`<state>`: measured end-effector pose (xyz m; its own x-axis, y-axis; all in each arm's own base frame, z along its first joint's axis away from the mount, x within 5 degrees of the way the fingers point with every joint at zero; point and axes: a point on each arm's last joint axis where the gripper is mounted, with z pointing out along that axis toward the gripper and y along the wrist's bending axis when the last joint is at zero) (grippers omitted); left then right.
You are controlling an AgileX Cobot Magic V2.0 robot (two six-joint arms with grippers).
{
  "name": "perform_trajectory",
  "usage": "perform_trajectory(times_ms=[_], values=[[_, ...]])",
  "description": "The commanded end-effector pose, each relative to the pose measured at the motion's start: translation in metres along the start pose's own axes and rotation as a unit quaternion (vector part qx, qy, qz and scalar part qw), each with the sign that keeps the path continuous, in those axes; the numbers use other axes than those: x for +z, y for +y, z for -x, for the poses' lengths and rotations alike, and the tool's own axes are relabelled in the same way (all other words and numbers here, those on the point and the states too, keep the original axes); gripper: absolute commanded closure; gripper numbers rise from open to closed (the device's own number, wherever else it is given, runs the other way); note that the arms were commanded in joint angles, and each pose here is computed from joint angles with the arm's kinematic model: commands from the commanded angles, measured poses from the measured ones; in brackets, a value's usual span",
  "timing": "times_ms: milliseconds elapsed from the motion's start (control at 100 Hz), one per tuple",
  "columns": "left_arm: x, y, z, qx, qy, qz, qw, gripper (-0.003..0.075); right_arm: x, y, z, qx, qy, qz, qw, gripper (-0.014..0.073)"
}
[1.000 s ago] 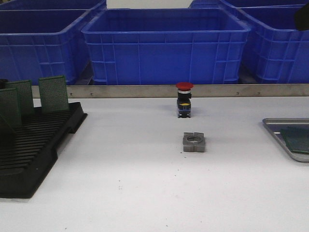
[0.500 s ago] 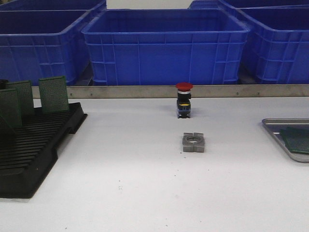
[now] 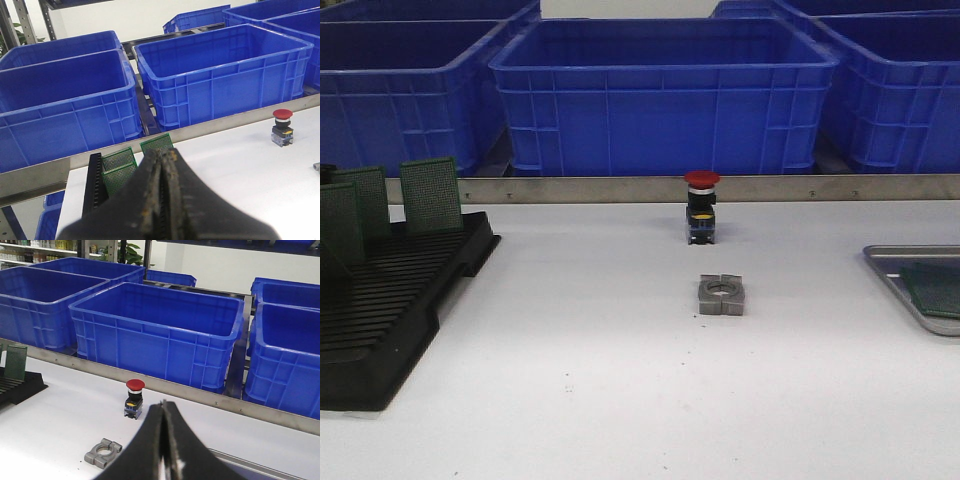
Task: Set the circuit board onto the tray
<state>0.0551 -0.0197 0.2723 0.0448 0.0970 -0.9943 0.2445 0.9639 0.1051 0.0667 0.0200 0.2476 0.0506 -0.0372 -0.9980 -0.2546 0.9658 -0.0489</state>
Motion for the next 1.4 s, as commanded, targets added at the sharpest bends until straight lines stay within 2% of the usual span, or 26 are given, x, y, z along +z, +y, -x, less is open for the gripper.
perform_trajectory(times_ms=[0,530,600,670,750,870,970,1010,1100,1240,1390], values=[[0.0,0.005,0.012,-0.014,-0.032,0.022,0.999,0.0737,0.0,-0.001,0.009,0.003,-0.01,-0.003,1.0,0.0654],[0.0,0.005,0.012,-0.014,-0.032,0.022,0.999,0.0737,0.0,-0.001,0.009,0.004,-0.01,-0.003,1.0,0.0654],[0.0,0.006,0.01,0.017,-0.025,0.029,0.999,0.0737,0.0,-0.001,0.009,0.004,-0.01,-0.003,1.0,0.0654],[0.0,0.012,0.004,0.035,-0.032,0.068,0.997,0.0737,0.0,-0.001,0.009,0.004,-0.01,-0.003,1.0,0.0654],[-0.002,0.016,-0.009,-0.001,-0.051,0.108,0.993,0.0737,0.0,-0.001,0.009,0.004,-0.01,-0.003,1.0,0.0654],[-0.005,0.016,-0.038,-0.04,-0.049,0.132,0.989,0.0737,0.0,-0.001,0.009,0.004,-0.01,-0.003,1.0,0.0654],[-0.007,0.013,-0.068,-0.057,-0.034,0.134,0.989,0.0737,0.0,-0.001,0.009,0.004,-0.01,-0.003,1.0,0.0654],[-0.007,0.012,-0.075,-0.066,0.01,0.134,0.989,0.0737,0.0,-0.001,0.009,0.004,-0.01,-0.003,1.0,0.0654],[-0.007,0.012,-0.08,-0.066,0.033,0.133,0.988,0.0737,0.0,-0.001,0.008,0.004,-0.01,-0.002,1.0,0.0654],[-0.007,0.011,-0.081,-0.043,0.045,0.131,0.989,0.0737,0.0,-0.001,0.008,0.004,-0.01,-0.003,1.0,0.0654],[-0.007,0.011,-0.082,-0.046,0.048,0.13,0.989,0.0737,0.0,-0.001,0.008,0.004,-0.01,-0.003,1.0,0.0654]])
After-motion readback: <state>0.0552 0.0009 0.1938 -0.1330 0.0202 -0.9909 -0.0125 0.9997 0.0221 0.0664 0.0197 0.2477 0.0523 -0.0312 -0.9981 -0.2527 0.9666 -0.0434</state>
